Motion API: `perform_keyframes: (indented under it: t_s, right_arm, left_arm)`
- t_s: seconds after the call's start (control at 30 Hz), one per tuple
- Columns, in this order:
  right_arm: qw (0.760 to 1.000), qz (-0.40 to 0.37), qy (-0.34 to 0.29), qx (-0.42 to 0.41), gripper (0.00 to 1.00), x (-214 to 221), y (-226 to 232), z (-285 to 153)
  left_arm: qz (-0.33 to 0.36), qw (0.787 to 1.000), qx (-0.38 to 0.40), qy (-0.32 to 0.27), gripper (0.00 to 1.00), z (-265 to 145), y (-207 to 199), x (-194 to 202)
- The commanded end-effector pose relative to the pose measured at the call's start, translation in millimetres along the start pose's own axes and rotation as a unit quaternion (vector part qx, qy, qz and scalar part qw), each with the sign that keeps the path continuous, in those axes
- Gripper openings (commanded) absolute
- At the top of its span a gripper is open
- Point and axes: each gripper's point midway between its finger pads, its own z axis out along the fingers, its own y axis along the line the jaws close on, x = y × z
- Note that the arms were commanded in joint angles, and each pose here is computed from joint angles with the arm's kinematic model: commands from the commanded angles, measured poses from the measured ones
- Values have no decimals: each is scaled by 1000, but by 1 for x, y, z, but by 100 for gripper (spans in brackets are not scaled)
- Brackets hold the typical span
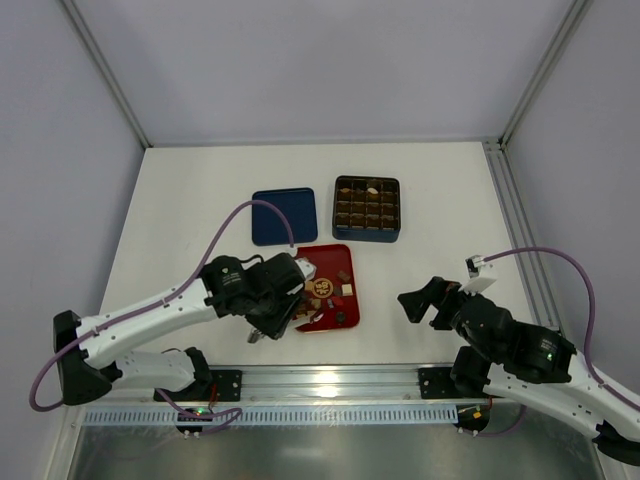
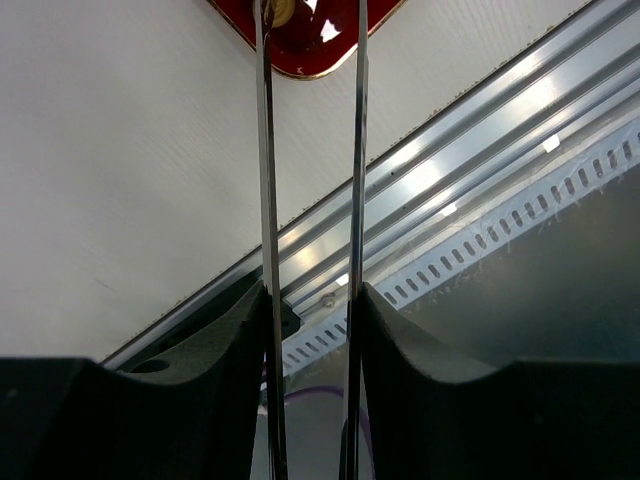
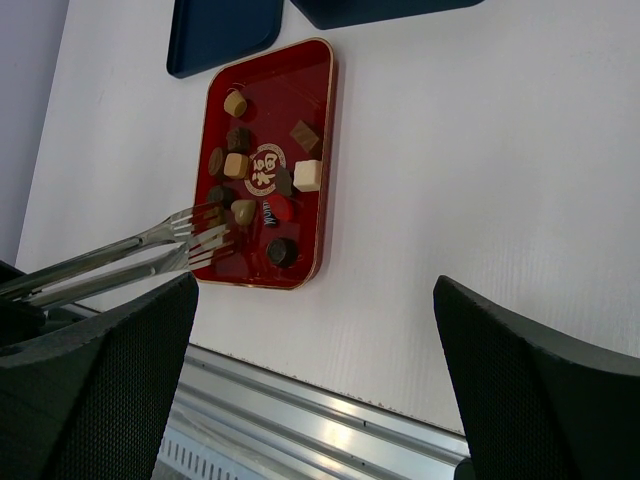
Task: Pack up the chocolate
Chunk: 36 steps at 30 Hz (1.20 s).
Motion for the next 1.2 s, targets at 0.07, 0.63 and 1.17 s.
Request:
perform_keyframes:
  t_s: [0.07,0.63,1.17]
  right_arm:
    - [1000,11,-14,0,100,-5,0,-1]
    - [1000,12,-13,1,100,-4,-1,-1]
    - [1000,13,-15,2,100,-5,-3,-1]
  left_arm:
    - [6,1000,14,-16,39,-8,-9,-11]
    - [17,1000,-2,-3,39,-6,-4,-6]
    - [35,999,1,3,38,-3,-13,-11]
